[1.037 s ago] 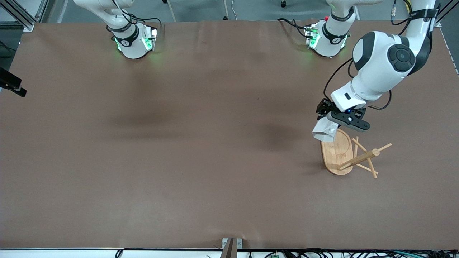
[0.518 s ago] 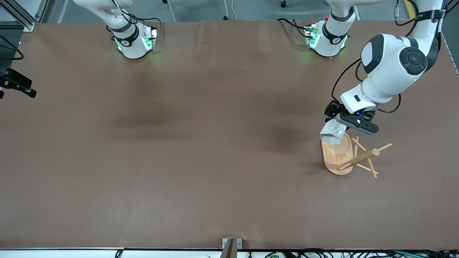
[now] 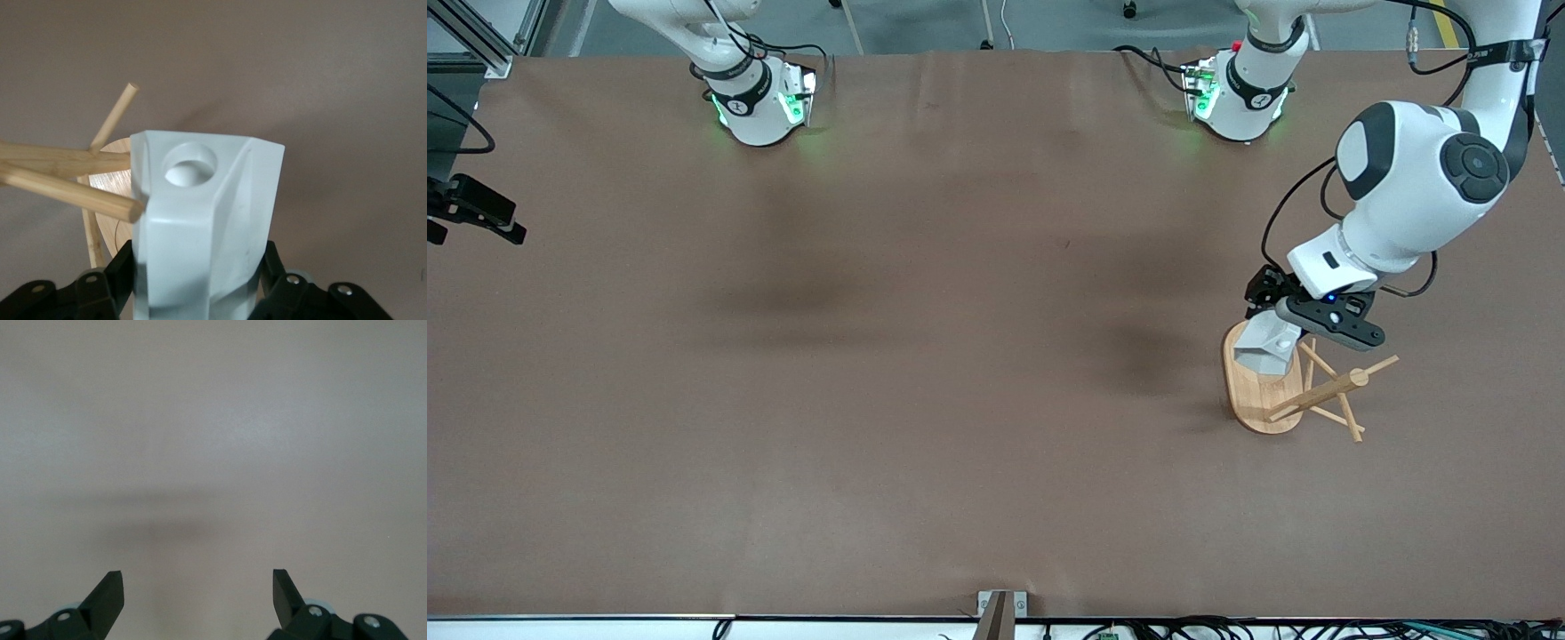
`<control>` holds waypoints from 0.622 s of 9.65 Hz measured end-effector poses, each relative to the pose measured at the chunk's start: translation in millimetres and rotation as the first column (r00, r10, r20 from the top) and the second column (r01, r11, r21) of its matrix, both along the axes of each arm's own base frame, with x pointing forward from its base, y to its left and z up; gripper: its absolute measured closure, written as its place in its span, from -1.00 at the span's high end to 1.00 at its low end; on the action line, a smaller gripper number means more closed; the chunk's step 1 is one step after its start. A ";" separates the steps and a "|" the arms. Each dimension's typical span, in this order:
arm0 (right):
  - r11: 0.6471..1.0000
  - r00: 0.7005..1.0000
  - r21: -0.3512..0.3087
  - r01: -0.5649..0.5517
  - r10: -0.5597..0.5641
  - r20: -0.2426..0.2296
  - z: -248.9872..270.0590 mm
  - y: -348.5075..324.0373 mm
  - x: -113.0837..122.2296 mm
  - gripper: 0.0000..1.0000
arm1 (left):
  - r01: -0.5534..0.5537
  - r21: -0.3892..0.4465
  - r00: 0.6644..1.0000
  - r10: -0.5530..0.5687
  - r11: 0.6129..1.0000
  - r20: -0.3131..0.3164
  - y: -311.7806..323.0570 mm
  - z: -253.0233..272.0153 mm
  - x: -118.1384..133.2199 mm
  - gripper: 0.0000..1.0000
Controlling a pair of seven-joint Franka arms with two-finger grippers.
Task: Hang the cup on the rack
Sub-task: 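Lower the cup's handle hole onto a rack peg with the left gripper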
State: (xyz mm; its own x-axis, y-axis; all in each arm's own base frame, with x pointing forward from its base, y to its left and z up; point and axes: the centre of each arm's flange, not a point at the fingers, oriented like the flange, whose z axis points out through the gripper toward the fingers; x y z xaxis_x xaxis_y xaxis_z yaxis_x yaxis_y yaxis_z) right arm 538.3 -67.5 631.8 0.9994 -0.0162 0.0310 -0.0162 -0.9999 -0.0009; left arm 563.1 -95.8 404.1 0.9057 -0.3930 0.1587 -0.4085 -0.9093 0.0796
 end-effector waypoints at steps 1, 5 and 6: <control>1.000 1.000 -0.001 0.003 -0.003 0.006 0.6 -1.4 0.3 0.98 | 0.004 -0.001 1.000 -0.004 1.000 0.001 -0.3 -0.7 2.7 0.52; 1.000 1.000 -0.002 0.005 -0.005 0.022 2.3 -2.7 1.6 0.98 | 0.021 0.005 1.000 -0.021 1.000 0.006 19.4 -5.4 13.2 0.52; 1.000 1.000 -0.003 0.005 -0.005 0.023 2.4 -2.7 1.8 0.98 | 0.020 0.005 1.000 -0.020 1.000 0.006 23.6 -6.7 15.4 0.52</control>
State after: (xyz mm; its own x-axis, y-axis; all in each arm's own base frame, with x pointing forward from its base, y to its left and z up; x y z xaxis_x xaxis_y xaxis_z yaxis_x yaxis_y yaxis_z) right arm 540.1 -70.3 634.2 0.9983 -0.0213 0.0539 -0.0214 -0.9998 0.0013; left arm 578.5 -72.2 397.4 0.8966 -0.4121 0.1618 -0.4273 -0.9012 0.0724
